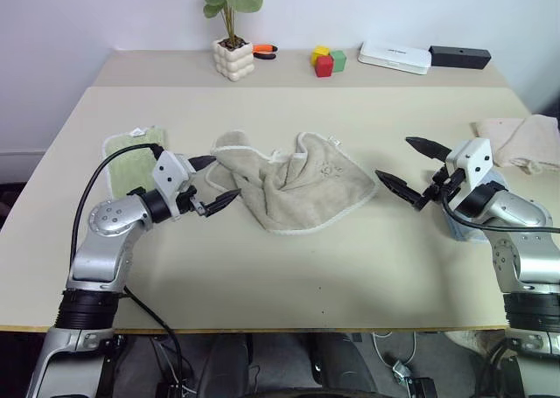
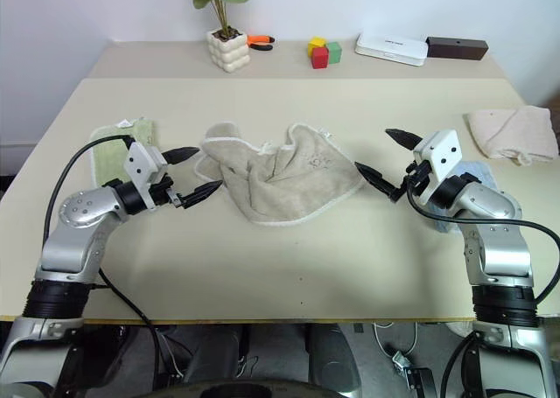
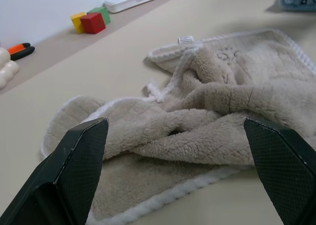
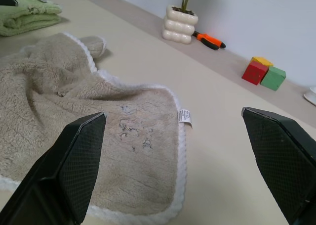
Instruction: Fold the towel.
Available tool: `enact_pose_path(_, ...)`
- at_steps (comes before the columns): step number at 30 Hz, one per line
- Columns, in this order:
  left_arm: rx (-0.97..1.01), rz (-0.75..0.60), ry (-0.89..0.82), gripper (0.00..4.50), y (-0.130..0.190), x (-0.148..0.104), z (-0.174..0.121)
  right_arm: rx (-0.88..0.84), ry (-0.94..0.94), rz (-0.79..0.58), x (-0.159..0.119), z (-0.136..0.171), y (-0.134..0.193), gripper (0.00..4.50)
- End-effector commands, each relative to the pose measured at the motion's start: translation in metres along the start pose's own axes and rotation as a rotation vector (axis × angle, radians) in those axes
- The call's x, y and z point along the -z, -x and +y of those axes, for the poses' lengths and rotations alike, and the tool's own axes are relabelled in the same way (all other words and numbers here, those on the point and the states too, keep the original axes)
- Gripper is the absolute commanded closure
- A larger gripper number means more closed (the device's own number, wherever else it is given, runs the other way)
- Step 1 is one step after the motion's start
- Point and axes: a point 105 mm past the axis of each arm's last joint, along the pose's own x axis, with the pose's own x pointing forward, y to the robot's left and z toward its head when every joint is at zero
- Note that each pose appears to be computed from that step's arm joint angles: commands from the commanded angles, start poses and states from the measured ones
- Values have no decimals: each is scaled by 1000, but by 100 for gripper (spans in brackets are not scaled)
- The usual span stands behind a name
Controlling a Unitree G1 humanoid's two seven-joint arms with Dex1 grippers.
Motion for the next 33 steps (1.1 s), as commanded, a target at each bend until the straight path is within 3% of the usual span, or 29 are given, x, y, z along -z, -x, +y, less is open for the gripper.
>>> enact_pose_path(1, -31, -39, -21, 4, 3, -10, 6, -28, 24, -43, -17, -2, 1, 0)
enact_pose_path(7, -38, 3, -70, 4, 19, -6, 14, -23, 18, -64, -17, -1, -8, 0)
enact_pose_path(15, 9, 155, -96, 4, 58, 21, 29, -14, 0, -117, -18, 10, -24, 0)
enact_pose_path(23, -52, 150, -138, 4, 32, 48, 45, 6, -21, -158, -22, 27, -23, 0)
enact_pose_path(33, -74, 126, -125, 4, 13, 55, 62, 51, -30, -182, -28, 39, -24, 0)
